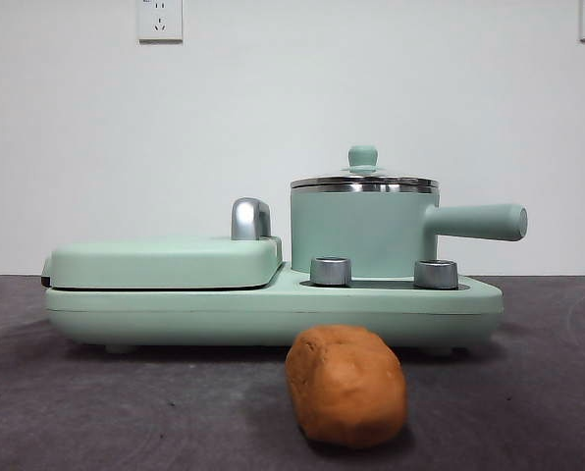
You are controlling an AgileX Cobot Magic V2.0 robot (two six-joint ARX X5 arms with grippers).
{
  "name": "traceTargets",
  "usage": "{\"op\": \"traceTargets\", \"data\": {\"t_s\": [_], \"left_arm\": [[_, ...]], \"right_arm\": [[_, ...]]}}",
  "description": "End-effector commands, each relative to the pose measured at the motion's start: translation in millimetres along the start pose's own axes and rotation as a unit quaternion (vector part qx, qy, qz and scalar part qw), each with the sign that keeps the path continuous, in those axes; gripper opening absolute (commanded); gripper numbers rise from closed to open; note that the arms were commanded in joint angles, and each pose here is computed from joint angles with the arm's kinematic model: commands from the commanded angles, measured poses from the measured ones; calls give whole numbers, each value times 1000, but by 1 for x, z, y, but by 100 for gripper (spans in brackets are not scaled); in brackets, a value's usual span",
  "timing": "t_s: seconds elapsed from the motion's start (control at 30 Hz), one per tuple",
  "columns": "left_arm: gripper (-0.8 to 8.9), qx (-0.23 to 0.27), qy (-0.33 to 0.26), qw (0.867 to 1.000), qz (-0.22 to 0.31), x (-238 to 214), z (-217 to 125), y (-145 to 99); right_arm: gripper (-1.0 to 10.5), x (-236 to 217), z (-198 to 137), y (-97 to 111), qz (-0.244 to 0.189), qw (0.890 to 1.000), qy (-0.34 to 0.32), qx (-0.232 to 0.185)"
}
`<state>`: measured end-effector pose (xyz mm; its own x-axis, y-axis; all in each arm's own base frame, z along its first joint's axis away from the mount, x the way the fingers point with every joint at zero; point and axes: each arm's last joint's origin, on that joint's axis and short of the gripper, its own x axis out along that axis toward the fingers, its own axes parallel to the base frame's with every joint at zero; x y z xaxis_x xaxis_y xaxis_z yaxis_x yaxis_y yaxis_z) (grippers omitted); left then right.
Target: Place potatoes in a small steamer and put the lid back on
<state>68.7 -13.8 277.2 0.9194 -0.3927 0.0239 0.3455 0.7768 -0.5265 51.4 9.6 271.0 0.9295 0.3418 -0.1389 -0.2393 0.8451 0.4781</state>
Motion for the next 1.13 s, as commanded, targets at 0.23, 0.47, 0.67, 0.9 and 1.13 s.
{"op": "traceTargets", "data": {"t_s": [0.23,0.47,0.67,0.9,1.13], "left_arm": [[9,46,73,996,-23,11,50,-31],[9,59,167,978,-114,28,57,-36],[9,67,199,965,-158,37,60,-38],[132,94,210,957,-176,42,58,-40],[446,94,216,955,-179,46,57,-40]], "right_arm": [[14,-9,38,28,82,994,40,-65],[14,4,60,37,143,976,114,-121],[15,14,70,40,173,964,131,-155],[16,16,69,38,170,963,141,-153],[368,16,69,38,170,964,141,-151]]}}
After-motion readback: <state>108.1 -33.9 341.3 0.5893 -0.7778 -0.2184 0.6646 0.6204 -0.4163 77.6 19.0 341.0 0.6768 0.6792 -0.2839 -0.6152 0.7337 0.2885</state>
